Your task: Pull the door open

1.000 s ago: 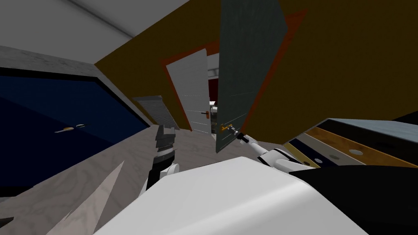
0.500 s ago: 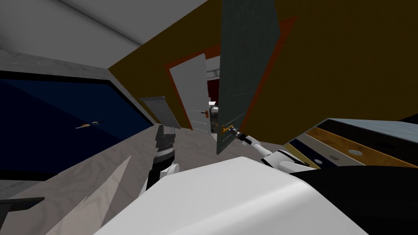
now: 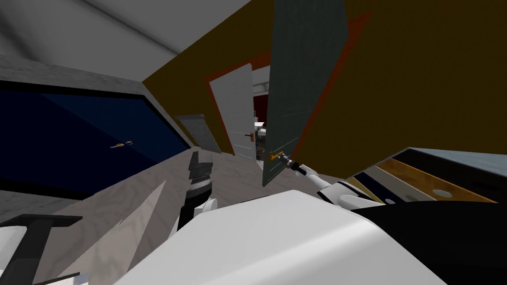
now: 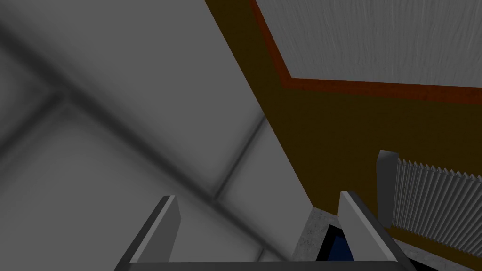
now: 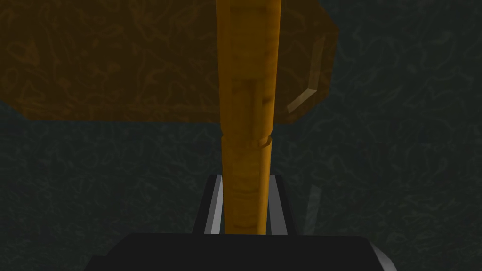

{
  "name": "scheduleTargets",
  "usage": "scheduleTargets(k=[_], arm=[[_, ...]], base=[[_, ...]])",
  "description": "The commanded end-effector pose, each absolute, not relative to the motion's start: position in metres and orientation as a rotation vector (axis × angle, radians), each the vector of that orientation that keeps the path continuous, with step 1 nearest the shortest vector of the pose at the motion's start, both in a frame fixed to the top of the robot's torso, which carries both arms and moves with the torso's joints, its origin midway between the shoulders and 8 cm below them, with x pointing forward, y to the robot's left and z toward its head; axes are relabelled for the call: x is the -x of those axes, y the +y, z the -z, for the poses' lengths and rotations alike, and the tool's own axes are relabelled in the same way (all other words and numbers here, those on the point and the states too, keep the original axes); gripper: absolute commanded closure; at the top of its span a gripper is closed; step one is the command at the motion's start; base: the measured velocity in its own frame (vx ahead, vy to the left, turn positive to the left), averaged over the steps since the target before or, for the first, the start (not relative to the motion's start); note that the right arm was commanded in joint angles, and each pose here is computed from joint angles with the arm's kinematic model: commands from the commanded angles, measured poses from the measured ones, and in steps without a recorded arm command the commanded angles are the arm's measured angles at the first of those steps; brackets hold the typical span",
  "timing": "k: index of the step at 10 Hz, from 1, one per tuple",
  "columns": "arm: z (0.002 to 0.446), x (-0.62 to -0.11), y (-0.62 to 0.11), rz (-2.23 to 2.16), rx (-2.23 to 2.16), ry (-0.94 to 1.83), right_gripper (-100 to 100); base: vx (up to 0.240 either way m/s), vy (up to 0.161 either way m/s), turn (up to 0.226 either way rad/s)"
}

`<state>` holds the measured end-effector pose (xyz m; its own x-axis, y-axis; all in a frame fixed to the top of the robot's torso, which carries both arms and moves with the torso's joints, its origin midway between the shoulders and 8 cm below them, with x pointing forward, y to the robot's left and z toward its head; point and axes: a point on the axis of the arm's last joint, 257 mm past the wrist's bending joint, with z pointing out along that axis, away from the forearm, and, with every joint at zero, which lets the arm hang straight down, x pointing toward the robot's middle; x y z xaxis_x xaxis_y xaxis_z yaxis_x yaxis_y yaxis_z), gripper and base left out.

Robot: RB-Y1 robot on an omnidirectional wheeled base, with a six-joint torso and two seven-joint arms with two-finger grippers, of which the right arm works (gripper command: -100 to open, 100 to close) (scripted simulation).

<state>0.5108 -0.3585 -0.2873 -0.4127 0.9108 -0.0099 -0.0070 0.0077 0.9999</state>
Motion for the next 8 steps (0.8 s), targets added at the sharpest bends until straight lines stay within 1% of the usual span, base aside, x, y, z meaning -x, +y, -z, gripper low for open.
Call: scheduleTargets(k=[1,2,5,6,8], arm=[[0.291,-0.503,-0.356,-1.526,-0.959,1.531,100],[0.291,-0.499,-0.357,-1.534,-0.953,1.539,100],[0.292,-0.492,-0.357,-1.552,-0.940,1.554,100],[0.292,-0.488,-0.358,-1.559,-0.934,1.561,100],[0.292,-0.484,-0.358,-1.568,-0.929,1.568,100]], base=[[-0.180,-0.101,0.137],[-0.181,-0.143,0.161],[-0.145,-0.141,0.105],[-0.170,-0.134,0.188],[-0.146,-0.133,0.092]])
